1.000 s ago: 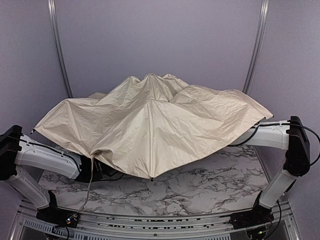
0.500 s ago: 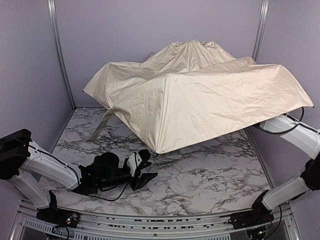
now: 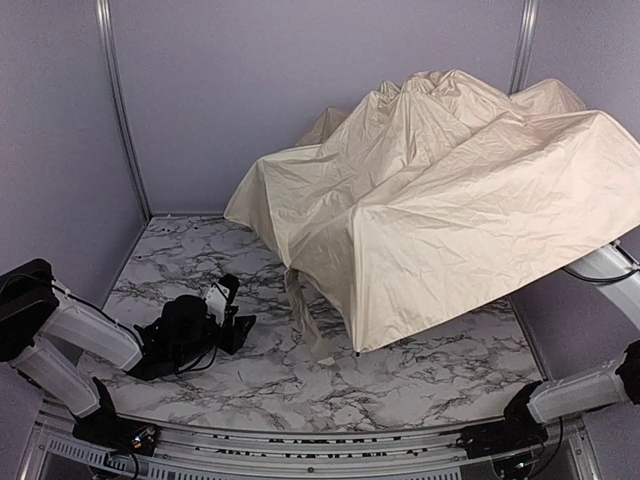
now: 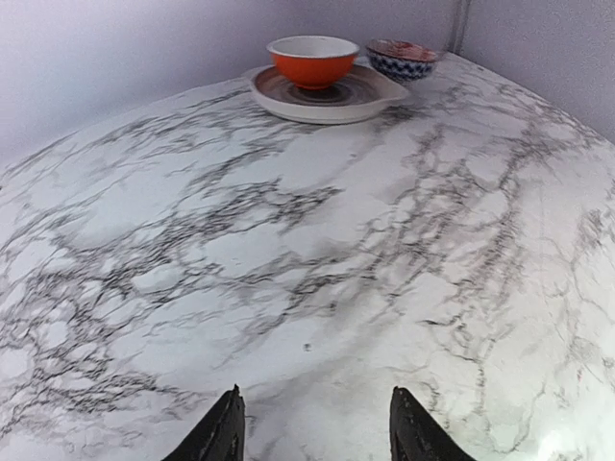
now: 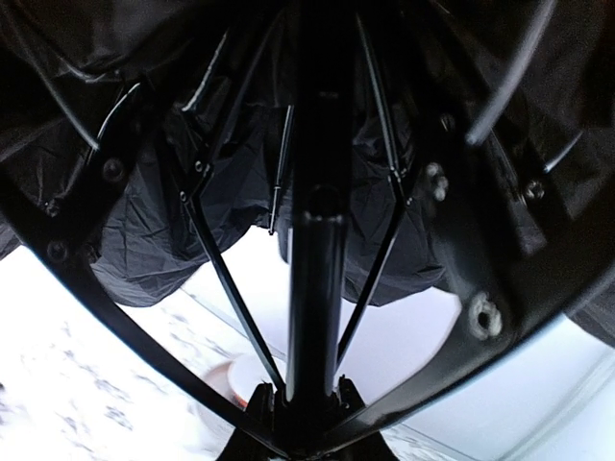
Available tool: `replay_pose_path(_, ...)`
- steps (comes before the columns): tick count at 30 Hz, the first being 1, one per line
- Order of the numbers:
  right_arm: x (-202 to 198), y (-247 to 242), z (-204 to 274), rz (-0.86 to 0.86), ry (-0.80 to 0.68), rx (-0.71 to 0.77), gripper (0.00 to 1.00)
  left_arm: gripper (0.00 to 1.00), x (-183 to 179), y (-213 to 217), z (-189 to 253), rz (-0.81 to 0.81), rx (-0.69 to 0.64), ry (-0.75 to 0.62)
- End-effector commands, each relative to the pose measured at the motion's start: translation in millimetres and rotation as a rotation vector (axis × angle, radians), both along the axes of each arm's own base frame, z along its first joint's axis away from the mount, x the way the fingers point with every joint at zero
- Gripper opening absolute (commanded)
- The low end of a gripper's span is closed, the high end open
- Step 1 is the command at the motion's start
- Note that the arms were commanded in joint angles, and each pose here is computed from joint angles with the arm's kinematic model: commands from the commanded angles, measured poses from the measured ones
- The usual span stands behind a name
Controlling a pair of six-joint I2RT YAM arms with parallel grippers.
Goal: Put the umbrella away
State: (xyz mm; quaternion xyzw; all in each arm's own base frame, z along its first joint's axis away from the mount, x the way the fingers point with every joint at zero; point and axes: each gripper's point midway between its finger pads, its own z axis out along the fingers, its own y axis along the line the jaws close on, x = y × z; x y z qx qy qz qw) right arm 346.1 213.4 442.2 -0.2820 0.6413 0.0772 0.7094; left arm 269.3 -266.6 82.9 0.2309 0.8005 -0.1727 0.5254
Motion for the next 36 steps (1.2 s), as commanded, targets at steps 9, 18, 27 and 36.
replay_pose_path(9, 25.5, -22.4, 18.3, -0.183, -0.024, -0.114, 0.03, 0.45, -51.5, -24.0, 85.7, -0.322, -0.168, -0.168)
replay_pose_path(18, 25.3, -6.8, 17.1, -0.107, -0.001, -0.102, 0.02, 0.86, -64.6, -68.0, 98.0, -0.432, -0.095, -0.251)
replay_pose_path(27, 11.8, -0.3, 25.7, -0.034, -0.021, -0.070, 0.01, 0.57, -48.9, -92.6, 93.5, -0.442, -0.050, -0.278)
replay_pose_path(36, 13.9, -12.0, 24.1, -0.100, -0.041, -0.132, 0.00, 0.00, -73.0, -68.3, 72.6, -0.525, -0.009, -0.276)
